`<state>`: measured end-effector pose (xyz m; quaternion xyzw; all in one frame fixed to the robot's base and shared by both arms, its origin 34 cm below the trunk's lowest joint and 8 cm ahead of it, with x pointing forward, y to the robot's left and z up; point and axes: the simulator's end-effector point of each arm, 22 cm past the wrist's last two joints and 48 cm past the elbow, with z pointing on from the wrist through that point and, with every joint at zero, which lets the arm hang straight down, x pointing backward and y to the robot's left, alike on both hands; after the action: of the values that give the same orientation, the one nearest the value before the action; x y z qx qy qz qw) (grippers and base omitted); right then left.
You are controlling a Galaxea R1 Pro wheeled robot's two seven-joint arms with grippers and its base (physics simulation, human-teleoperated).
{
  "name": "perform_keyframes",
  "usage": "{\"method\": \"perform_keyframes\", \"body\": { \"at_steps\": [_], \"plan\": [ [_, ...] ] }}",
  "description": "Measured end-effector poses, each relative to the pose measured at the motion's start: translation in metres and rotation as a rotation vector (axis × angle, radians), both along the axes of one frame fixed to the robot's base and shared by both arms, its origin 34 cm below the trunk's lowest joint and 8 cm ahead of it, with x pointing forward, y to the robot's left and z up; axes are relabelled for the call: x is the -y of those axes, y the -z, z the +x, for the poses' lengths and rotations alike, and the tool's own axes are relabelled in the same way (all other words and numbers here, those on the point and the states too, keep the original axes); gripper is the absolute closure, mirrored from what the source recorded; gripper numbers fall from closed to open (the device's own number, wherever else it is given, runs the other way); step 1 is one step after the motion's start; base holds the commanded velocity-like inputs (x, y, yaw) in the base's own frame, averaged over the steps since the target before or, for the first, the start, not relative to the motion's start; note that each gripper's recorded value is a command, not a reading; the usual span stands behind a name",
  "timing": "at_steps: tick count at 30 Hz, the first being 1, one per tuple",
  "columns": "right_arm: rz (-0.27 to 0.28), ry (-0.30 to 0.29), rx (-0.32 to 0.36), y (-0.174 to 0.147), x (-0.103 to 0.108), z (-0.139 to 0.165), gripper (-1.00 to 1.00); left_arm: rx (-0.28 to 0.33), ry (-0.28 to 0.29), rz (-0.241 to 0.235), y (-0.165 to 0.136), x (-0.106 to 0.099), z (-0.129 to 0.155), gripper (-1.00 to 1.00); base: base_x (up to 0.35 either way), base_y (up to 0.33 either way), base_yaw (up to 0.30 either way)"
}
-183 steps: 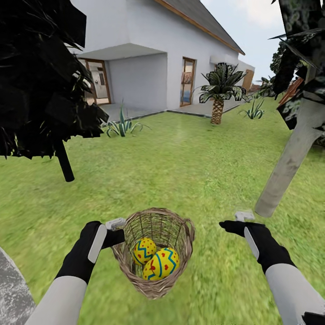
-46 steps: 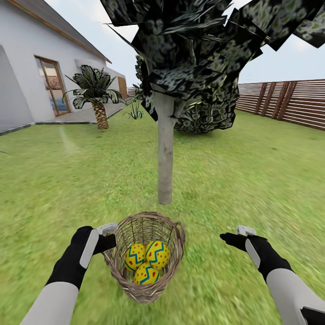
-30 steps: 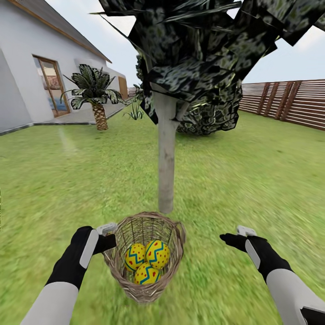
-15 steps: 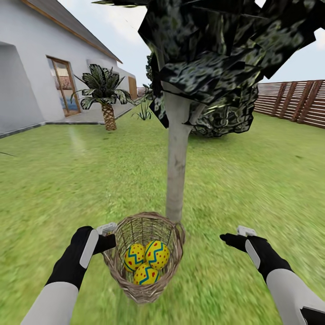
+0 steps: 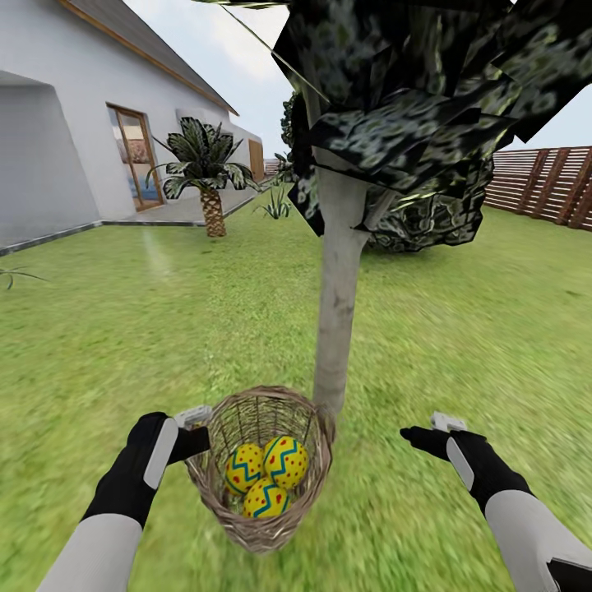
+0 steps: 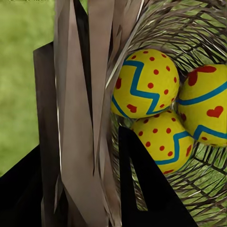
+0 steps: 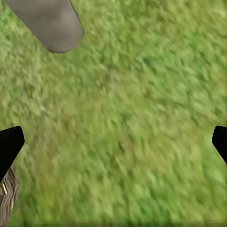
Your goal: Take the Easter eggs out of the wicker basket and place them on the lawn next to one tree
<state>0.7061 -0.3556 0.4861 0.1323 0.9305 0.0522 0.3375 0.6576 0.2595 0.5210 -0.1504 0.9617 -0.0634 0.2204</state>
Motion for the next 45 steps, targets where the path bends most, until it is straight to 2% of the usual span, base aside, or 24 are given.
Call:
{"method": "perform_keyframes", "body": {
  "at_steps": [11,12,14,15,16,18,19,23,27,31,34,45],
  "plan": [
    [-0.001,-0.001,-0.011,0.022,0.0,-0.008,-1.0,-0.01,-0.002,0.069,0.019,-0.016,-0.006,1.0,0.0,0.0,0.0],
    [-0.001,-0.001,-0.011,0.024,0.0,-0.008,-1.0,-0.017,-0.002,0.048,0.023,-0.012,-0.008,1.0,0.0,0.0,0.0],
    [-0.001,-0.001,-0.01,0.028,0.0,-0.009,-1.0,0.01,-0.014,-0.045,0.022,0.006,-0.004,1.0,0.0,0.0,0.0],
    [-0.001,-0.001,-0.011,0.031,0.0,-0.01,-1.0,0.014,-0.016,-0.063,0.024,0.009,-0.003,1.0,0.0,0.0,0.0],
    [-0.001,-0.001,-0.011,0.033,0.0,-0.01,-1.0,0.01,-0.015,-0.049,0.027,0.006,-0.005,1.0,0.0,0.0,0.0],
    [-0.001,-0.001,-0.011,0.037,0.0,-0.011,-1.0,-0.008,-0.006,0.014,0.035,-0.006,-0.01,1.0,0.0,0.0,0.0],
    [-0.001,-0.001,-0.011,0.04,0.0,-0.012,-1.0,-0.011,-0.004,0.025,0.037,-0.008,-0.011,1.0,0.0,0.0,0.0],
    [-0.001,-0.001,-0.01,0.048,0.0,-0.014,-1.0,0.006,-0.012,-0.035,0.043,0.004,-0.009,1.0,0.0,0.0,0.0],
    [-0.002,-0.001,-0.01,0.057,0.0,-0.016,-1.0,-0.005,-0.007,0.004,0.054,-0.004,-0.014,1.0,0.0,0.0,0.0],
    [-0.002,0.0,-0.01,0.066,0.001,-0.018,-1.0,0.002,-0.011,-0.021,0.062,0.001,-0.014,1.0,0.0,0.0,0.0],
    [-0.002,-0.001,-0.01,0.072,0.001,-0.02,-1.0,-0.002,-0.008,-0.005,0.069,-0.002,-0.017,1.0,0.0,0.0,0.0],
    [-0.001,-0.001,-0.01,0.097,0.0,-0.027,-1.0,0.0,-0.009,-0.012,0.093,-0.001,-0.023,1.0,0.0,0.0,0.0]
  ]
}}
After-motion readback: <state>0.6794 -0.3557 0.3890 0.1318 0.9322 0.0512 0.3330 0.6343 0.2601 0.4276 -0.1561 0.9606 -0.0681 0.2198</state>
